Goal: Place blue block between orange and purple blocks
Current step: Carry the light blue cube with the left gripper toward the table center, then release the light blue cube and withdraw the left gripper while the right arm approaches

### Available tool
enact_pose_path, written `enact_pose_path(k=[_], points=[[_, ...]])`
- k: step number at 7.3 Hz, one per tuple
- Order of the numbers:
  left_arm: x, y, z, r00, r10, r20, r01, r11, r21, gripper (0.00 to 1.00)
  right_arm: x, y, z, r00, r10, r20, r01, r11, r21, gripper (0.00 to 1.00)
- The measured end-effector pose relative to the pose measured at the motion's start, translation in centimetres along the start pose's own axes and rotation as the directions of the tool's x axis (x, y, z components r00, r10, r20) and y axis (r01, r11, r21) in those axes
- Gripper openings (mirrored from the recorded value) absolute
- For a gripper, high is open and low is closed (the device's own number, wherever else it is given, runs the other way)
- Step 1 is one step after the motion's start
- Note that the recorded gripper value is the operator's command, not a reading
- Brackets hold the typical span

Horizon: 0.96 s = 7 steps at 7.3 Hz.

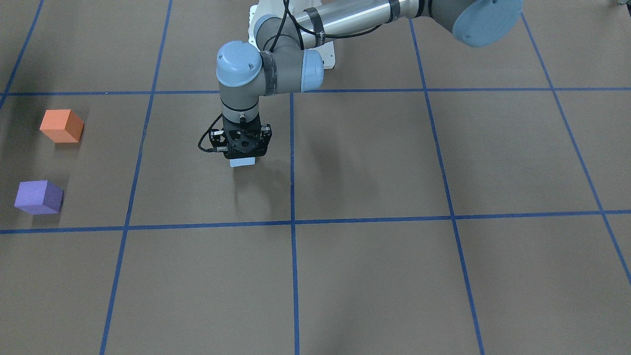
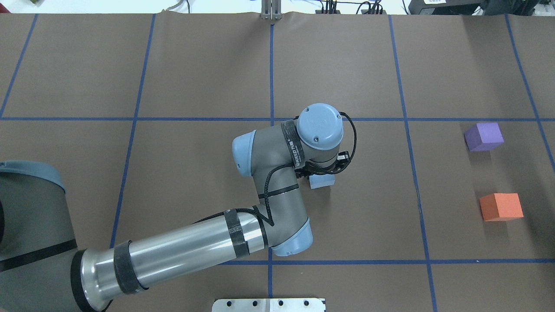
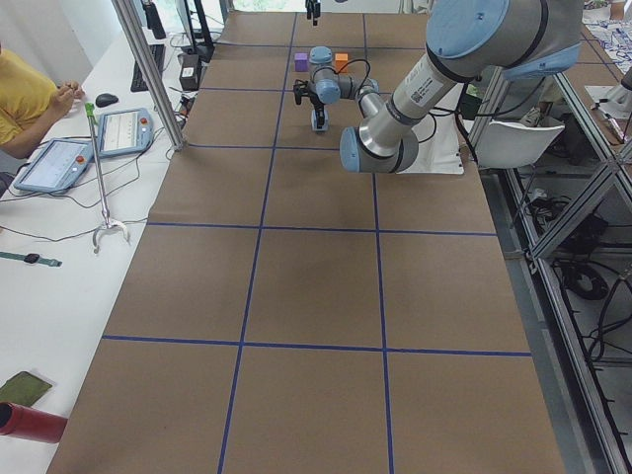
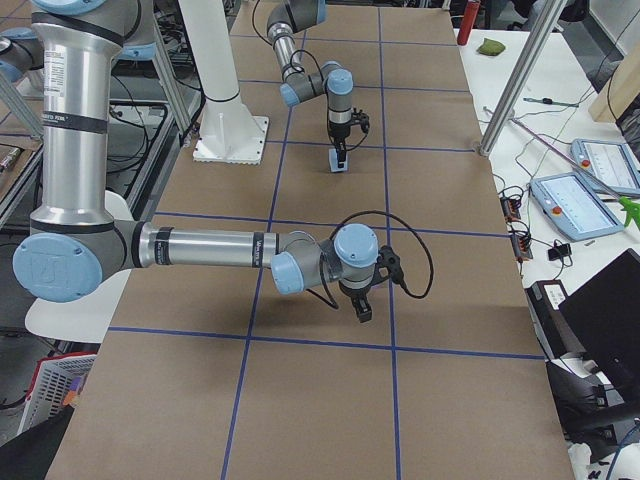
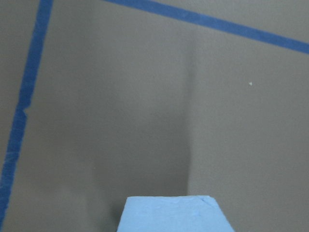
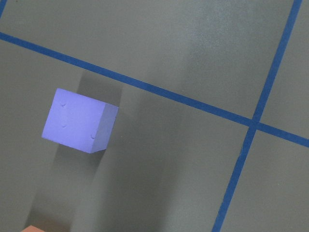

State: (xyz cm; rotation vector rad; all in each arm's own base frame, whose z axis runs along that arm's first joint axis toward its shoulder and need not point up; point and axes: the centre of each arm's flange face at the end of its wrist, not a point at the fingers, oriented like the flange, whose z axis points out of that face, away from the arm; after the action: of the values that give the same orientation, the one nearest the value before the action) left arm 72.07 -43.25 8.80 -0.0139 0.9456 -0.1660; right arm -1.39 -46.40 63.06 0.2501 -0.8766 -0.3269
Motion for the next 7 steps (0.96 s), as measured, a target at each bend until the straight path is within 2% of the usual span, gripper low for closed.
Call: enact_pose_path(k=[2,4,5,7], points=[[0.4,-0.1,-0.5,0.999,0.042,-0.003,-0.042,0.999,0.013,1.0,-0.5,-0.1,0.0,1.0,-0.017,0.025,0.017,1.0,0.013,1.0],[0.6,-1.4,-3.5,0.998,0.05,-0.033,-0.049,0.998,0.037,1.0,-2.0,-0.9,0.4,0.997,-0.002,0.078,0.002,1.0,0.01,1.0],[-0.7,-1.7,-5.5,0.997,0.052,-0.057,-0.049,0.998,0.048,1.0,-4.3,-2.0,1.0,0.991,0.06,0.116,-0.061,0.998,-0.001,1.0],[-7.5,-2.3,-7.3,0.994,0.081,-0.075,-0.076,0.995,0.069,1.0,-11.2,-5.1,3.3,0.969,0.176,0.174,-0.178,0.984,-0.005,1.0]])
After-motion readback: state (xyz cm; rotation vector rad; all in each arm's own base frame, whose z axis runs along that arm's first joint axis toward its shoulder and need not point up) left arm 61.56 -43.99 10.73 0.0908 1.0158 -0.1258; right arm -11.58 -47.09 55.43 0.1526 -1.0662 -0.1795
